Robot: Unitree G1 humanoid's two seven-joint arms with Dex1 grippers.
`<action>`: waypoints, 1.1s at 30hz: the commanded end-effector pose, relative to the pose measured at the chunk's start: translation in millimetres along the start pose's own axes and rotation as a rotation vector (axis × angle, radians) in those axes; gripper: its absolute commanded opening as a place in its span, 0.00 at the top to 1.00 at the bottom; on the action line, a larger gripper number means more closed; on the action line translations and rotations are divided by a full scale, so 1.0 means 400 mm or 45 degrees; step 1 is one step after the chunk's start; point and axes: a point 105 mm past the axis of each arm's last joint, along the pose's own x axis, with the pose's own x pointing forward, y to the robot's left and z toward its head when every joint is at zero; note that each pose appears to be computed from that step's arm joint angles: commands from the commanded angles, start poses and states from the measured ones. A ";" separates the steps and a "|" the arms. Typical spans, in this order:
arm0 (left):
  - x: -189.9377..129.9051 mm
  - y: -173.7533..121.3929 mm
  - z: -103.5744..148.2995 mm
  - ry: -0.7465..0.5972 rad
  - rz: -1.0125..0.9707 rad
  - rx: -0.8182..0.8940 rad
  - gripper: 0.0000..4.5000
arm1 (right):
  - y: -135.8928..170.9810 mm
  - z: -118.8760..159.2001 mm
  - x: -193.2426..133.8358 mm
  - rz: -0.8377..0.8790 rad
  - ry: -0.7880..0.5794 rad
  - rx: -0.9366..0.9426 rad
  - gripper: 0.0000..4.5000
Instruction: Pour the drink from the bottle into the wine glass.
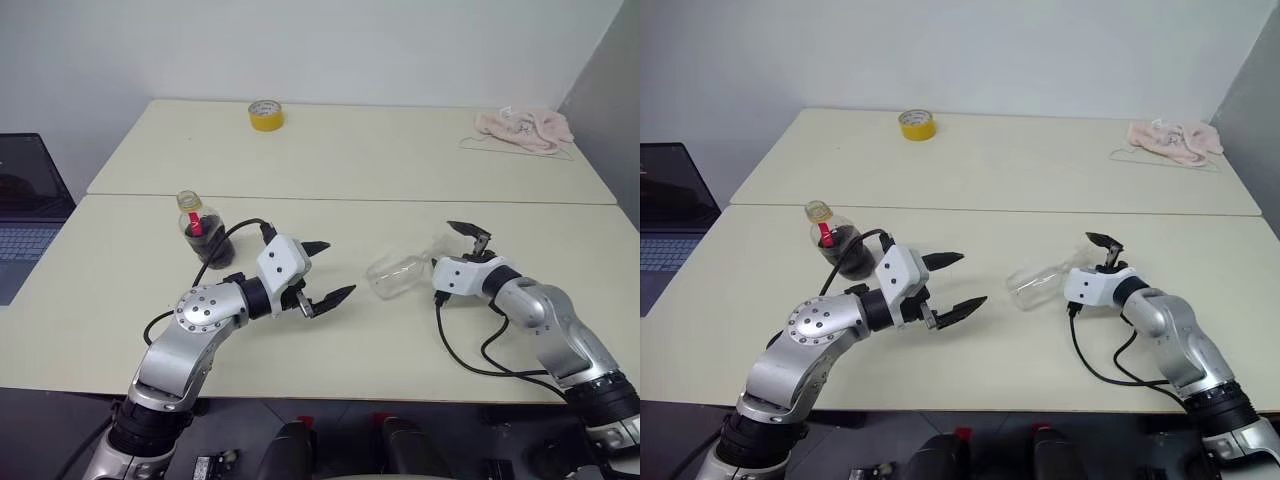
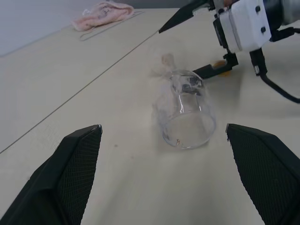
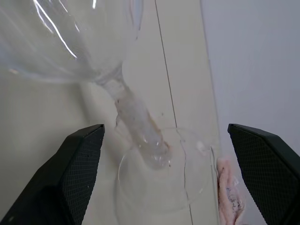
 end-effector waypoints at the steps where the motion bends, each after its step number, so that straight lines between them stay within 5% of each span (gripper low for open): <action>1: 0.005 0.003 0.025 -0.045 0.003 0.015 0.00 | -0.026 -0.006 0.021 -0.092 0.004 -0.096 0.00; 7: 0.007 0.005 0.027 -0.047 0.010 0.013 0.00 | -0.023 -0.016 0.049 -0.134 0.014 -0.129 0.00; 10: 0.007 0.005 0.028 -0.051 0.018 -0.004 0.00 | -0.023 -0.007 0.058 -0.154 -0.010 -0.106 0.13; 21: -0.001 0.009 0.026 -0.049 0.037 -0.067 0.00 | 0.006 0.047 0.071 -0.200 -0.118 -0.105 0.94; 33: -0.055 0.020 0.039 -0.055 0.096 -0.133 0.00 | 0.003 0.032 0.069 -0.229 -0.101 0.175 0.95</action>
